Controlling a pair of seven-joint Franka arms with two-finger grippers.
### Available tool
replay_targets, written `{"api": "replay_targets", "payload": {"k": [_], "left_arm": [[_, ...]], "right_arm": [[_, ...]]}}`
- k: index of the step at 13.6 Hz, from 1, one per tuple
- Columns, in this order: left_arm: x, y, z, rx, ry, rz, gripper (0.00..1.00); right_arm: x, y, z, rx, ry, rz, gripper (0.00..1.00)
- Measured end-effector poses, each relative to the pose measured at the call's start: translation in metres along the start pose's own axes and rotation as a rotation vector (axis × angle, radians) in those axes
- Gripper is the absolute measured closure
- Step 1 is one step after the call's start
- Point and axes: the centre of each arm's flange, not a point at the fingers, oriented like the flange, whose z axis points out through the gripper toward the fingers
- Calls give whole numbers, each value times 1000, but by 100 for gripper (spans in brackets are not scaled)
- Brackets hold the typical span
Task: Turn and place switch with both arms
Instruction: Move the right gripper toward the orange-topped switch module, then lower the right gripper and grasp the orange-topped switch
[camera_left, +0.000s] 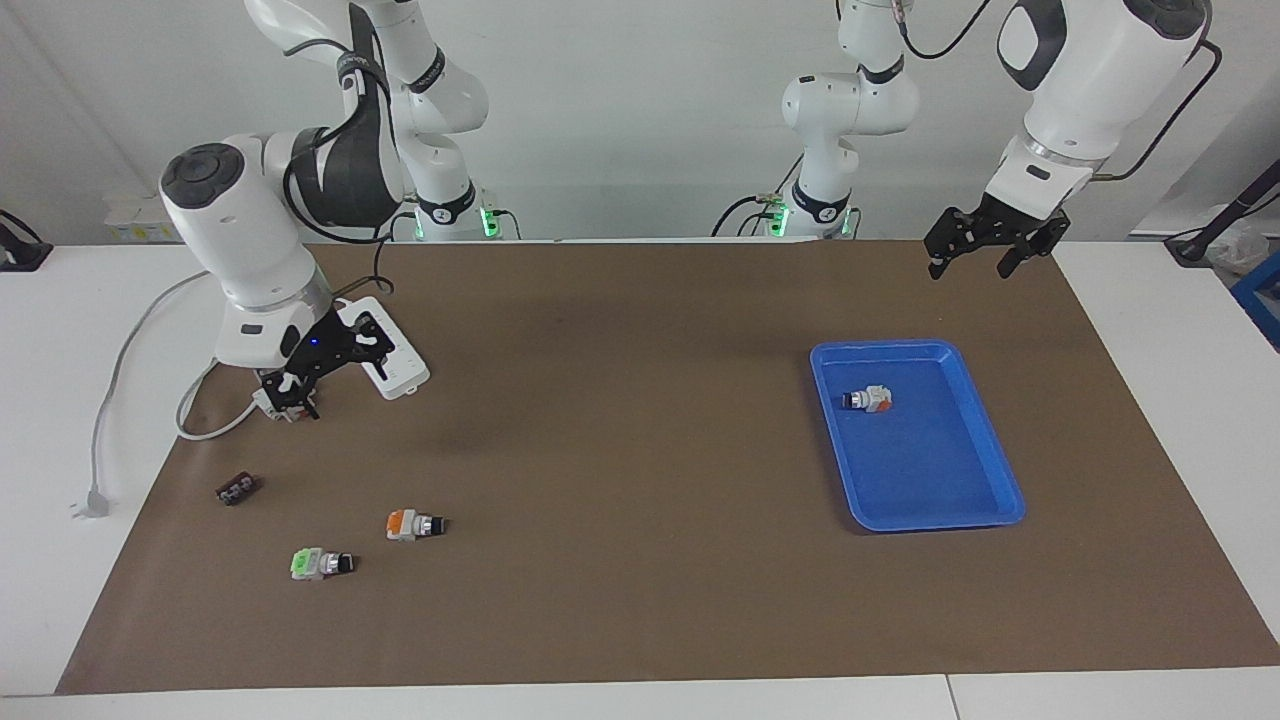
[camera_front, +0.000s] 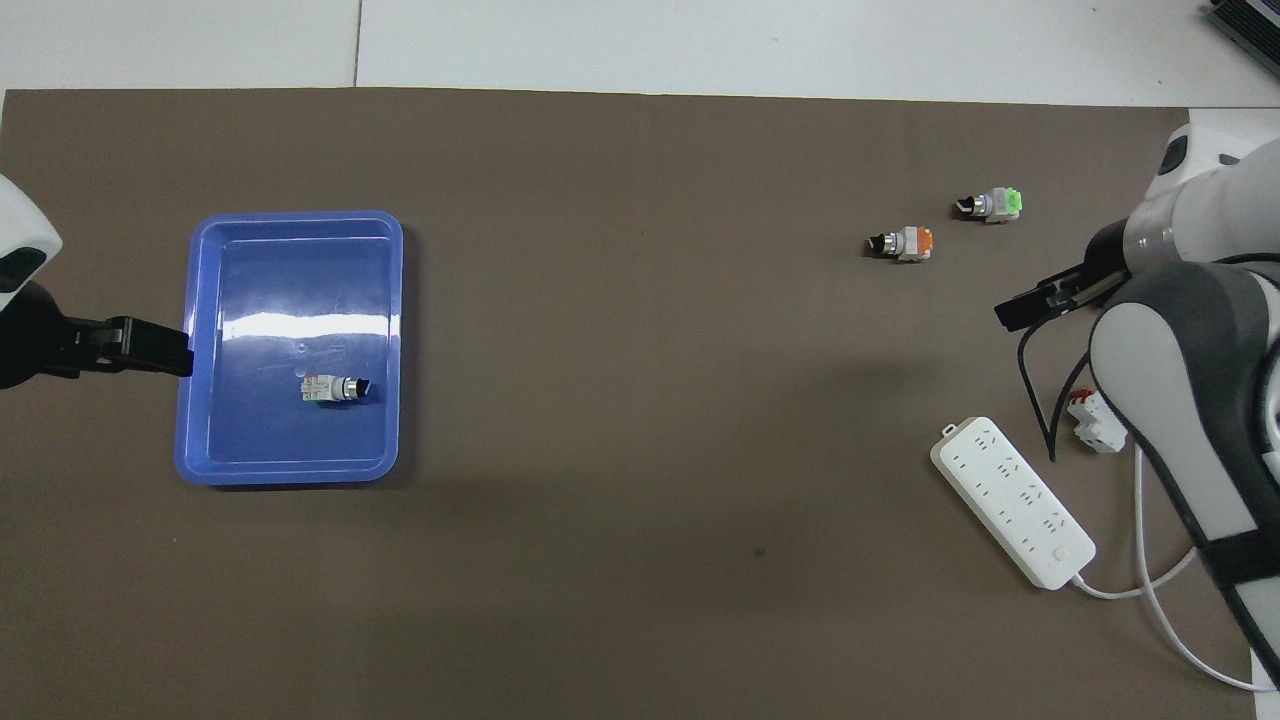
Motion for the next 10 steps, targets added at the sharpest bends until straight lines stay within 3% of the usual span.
{"api": "replay_targets", "payload": {"k": [10], "left_arm": [[0, 0, 0, 0, 0, 0, 0]], "right_arm": [[22, 22, 79, -48, 25, -685, 0]]}}
